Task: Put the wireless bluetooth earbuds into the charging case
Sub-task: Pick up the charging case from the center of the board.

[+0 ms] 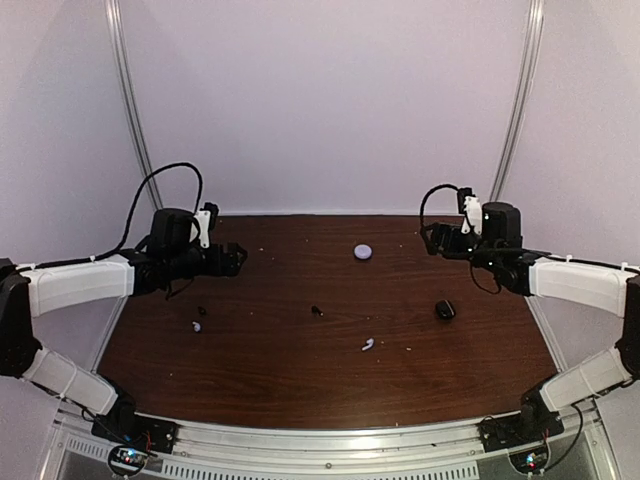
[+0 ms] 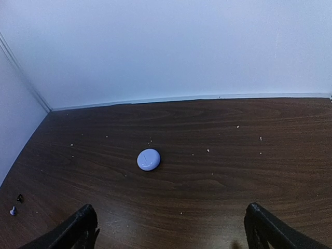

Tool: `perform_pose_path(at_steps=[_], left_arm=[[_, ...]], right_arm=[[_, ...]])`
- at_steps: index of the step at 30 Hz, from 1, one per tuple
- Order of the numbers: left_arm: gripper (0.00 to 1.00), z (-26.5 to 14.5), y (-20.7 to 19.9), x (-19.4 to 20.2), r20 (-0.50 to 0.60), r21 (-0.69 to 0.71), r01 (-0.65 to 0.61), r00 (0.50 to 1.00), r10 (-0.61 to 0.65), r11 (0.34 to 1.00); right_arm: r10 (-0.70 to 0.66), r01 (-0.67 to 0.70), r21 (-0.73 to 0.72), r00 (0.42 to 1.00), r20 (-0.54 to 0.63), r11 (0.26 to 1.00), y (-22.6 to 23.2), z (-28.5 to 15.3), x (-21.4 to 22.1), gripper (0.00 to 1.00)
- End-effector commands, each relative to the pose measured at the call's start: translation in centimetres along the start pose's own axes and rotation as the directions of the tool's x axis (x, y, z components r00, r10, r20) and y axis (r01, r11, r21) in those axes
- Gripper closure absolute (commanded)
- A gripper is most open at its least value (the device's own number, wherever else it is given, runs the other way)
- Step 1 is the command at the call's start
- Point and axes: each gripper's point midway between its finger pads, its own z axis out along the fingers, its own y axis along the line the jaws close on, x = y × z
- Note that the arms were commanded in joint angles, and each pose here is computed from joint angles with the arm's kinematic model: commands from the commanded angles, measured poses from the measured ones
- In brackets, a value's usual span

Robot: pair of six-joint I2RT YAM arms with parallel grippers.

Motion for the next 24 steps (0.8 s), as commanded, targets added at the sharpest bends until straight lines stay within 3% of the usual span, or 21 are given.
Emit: perform_pose_path(at_steps=[1,10,24], left_arm=[[0.02,0.1,-1.5,-1.1,0.086,0.041,0.023,0.996,-0.027,0.999],[0.02,-0.5,-4.2,0.3,0.105,0.192,-0.014,0.994,-0.007,0.981],[0.02,-0.3,-6.5,-0.1,0.138,0.302,-0.011,0.99,-0.033,0.953]], right_arm=[[0.033,-0.026,0.12,0.998,-0.053,0.992,-1.7,-1.0,1.2,0.0],[0.07,0.013,0.249,0.944,-0.322,0.968,-5.4,-3.6,7.8,0.0],[0.141,0.036,0.323,0.849,-0.509,0.946,-8.3,-4.0,14.5,0.02]])
